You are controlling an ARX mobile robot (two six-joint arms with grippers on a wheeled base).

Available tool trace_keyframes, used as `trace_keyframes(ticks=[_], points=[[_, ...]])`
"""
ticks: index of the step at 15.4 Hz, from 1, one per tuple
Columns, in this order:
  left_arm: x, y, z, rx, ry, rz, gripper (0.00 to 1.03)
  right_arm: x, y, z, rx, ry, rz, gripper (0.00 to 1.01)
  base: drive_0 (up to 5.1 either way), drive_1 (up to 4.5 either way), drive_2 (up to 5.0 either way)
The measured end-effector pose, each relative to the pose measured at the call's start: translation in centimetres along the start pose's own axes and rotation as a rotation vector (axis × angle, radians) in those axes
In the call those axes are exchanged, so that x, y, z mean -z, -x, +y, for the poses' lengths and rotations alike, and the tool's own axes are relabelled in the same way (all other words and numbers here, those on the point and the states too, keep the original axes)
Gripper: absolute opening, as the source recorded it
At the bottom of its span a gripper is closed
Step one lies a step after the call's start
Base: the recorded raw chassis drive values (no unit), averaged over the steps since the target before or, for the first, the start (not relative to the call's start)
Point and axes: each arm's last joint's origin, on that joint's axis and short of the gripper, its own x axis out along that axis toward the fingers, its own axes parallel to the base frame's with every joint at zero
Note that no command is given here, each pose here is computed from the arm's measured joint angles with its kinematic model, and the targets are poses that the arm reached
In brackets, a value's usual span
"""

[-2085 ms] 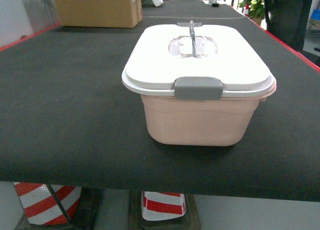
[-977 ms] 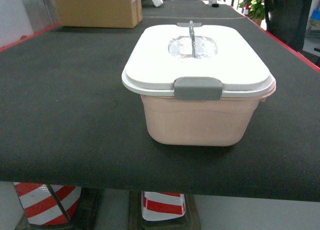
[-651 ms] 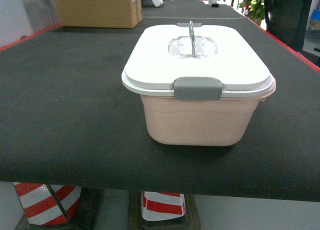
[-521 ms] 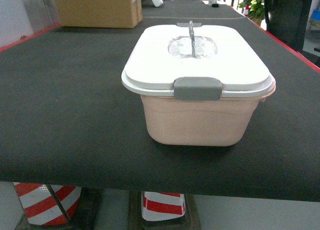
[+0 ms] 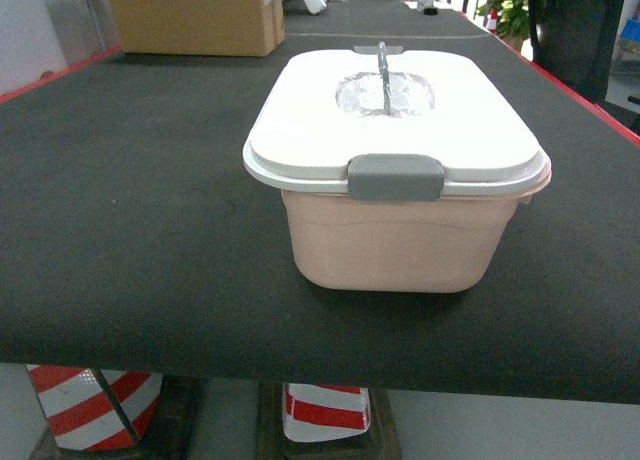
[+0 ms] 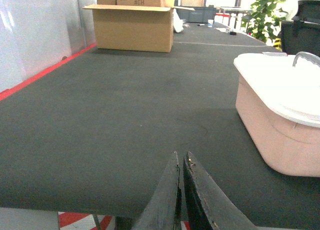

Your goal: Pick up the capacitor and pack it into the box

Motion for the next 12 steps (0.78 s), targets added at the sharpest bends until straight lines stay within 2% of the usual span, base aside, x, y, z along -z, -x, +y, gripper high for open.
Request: trace_keyframes(ticks=[1, 2, 6, 8, 10, 12], points=[[0.66, 0.71, 0.00, 0.003, 0.000, 0.058, 0.02, 0.00, 0.00, 0.00, 0.000, 0.000, 0.000, 0.98, 0.0, 0.00, 0.0], [0.17, 1.06, 0.00, 0.002, -0.001, -0.002, 0.02, 0.00, 0.00, 0.00, 0.000, 0.000, 0.000, 0.98, 0.0, 0.00, 0.0], [0.36, 1.06, 0.01, 0.000, -0.002, 0.017, 0.02, 0.00, 0.00, 0.00, 0.000, 0.000, 0.000, 0.98, 0.0, 0.00, 0.0], [0.34, 1.06, 0.01, 0.000, -0.001, 0.015, 0.27, 0.00, 0.00, 0.00, 0.000, 0.000, 0.000, 0.98, 0.0, 0.00, 0.0], [0.34, 1.06, 0.01, 0.000, -0.002, 0.016, 0.58, 0.00, 0.00, 0.00, 0.000, 0.000, 0.000, 0.98, 0.0, 0.00, 0.0], [0.34, 1.06, 0.01, 0.000, -0.002, 0.015, 0.83, 0.00, 0.00, 0.00, 0.000, 0.000, 0.000, 0.98, 0.0, 0.00, 0.0]])
